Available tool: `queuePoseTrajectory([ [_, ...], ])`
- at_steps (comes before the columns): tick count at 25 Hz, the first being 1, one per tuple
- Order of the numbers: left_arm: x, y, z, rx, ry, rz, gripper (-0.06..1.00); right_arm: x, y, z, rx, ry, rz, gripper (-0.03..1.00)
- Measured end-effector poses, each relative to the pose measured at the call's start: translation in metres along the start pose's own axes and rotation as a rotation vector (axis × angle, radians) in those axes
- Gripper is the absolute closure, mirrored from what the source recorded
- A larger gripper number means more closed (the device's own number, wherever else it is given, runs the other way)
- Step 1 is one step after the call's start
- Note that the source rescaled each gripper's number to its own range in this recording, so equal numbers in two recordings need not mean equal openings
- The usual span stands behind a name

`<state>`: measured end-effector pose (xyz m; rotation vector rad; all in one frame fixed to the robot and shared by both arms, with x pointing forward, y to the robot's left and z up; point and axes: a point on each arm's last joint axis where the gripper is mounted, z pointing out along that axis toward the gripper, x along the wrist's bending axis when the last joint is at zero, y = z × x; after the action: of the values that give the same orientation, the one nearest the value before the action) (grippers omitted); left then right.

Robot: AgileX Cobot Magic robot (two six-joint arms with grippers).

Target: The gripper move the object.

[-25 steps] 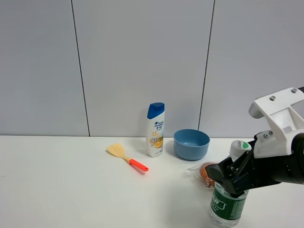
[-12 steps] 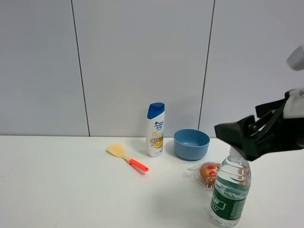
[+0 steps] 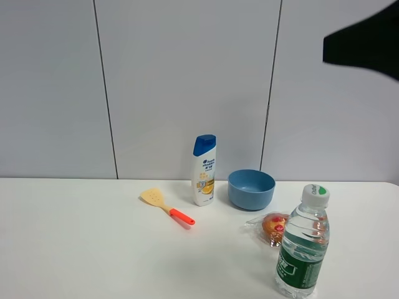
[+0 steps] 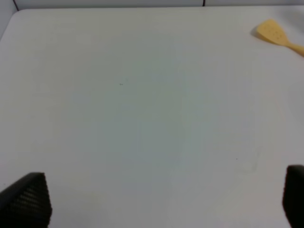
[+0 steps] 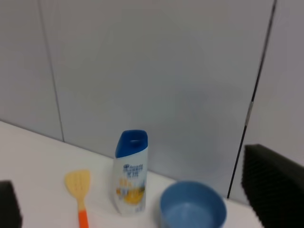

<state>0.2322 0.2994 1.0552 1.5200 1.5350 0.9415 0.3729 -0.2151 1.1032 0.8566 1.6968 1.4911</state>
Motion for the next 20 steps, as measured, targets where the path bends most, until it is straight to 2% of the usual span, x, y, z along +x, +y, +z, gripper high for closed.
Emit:
queuePoseTrajectory([
  [4, 0.000, 0.000, 0.000, 0.000, 0.000, 0.000, -0.06, 0.004, 0.023, -0.008, 0.077, 0.072, -0.017, -0.03],
  [8, 0.000, 0.000, 0.000, 0.000, 0.000, 0.000, -0.06, 0.004, 0.039, -0.016, 0.187, 0.107, -0.130, -0.03],
  [11, 0.000, 0.000, 0.000, 0.000, 0.000, 0.000, -0.06, -0.002, 0.051, -0.024, 0.265, 0.073, -0.191, -0.03],
  [16, 0.000, 0.000, 0.000, 0.000, 0.000, 0.000, -0.06, -0.018, 0.048, -0.036, 0.457, -0.055, -0.269, -0.03],
  [18, 0.000, 0.000, 0.000, 0.000, 0.000, 0.000, -0.06, -0.023, 0.041, -0.048, 0.561, -0.100, -0.252, -0.03],
  [20, 0.000, 0.000, 0.000, 0.000, 0.000, 0.000, -0.06, -0.028, 0.039, -0.057, 0.587, -0.143, -0.224, -0.03],
])
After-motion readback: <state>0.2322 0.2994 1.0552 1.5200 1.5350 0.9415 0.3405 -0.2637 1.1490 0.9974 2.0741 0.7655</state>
